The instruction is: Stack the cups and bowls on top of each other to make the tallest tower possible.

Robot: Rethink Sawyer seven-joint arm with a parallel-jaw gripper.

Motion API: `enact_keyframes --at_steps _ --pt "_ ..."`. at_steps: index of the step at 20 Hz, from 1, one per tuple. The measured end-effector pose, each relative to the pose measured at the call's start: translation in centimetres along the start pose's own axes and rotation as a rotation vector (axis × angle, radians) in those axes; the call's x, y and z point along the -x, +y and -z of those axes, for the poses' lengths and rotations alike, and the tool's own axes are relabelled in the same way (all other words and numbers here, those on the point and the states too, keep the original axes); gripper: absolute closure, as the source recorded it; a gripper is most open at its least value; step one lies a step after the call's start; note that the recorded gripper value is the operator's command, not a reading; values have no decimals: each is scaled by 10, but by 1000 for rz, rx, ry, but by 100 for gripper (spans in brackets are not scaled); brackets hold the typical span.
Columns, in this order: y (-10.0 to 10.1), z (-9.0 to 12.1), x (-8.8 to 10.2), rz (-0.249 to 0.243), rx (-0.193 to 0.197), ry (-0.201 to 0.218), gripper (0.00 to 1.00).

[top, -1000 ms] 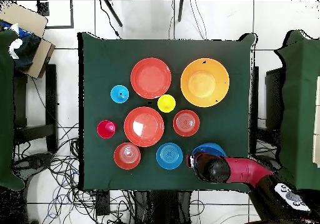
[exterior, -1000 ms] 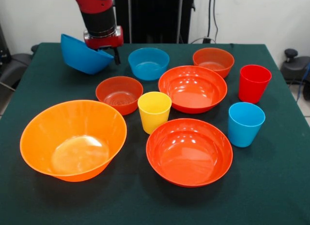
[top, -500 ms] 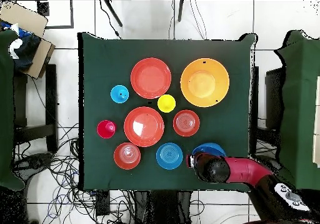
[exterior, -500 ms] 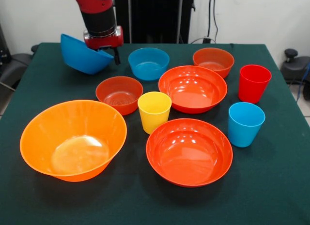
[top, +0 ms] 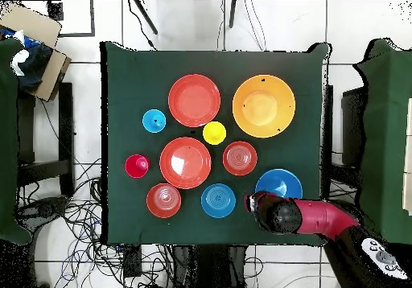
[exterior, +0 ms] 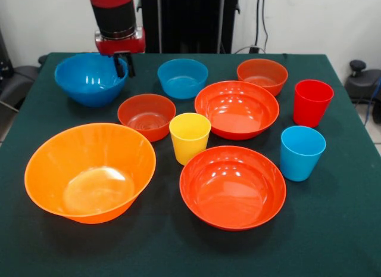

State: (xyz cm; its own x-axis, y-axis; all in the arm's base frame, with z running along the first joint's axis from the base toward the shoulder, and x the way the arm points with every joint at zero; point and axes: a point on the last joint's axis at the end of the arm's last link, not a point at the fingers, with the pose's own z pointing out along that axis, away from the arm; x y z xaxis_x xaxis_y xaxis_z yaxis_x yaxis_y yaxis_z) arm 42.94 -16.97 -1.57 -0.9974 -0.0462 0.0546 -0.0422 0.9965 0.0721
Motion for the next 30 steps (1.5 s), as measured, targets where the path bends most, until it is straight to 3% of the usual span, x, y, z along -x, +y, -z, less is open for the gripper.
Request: enact_keyframes --at_steps 7,21,30 --pt "-11 24 13 -24 -33 -21 100" --pt "-10 23 14 -21 -32 -20 100" --pt "8 38 27 16 -53 -35 100"
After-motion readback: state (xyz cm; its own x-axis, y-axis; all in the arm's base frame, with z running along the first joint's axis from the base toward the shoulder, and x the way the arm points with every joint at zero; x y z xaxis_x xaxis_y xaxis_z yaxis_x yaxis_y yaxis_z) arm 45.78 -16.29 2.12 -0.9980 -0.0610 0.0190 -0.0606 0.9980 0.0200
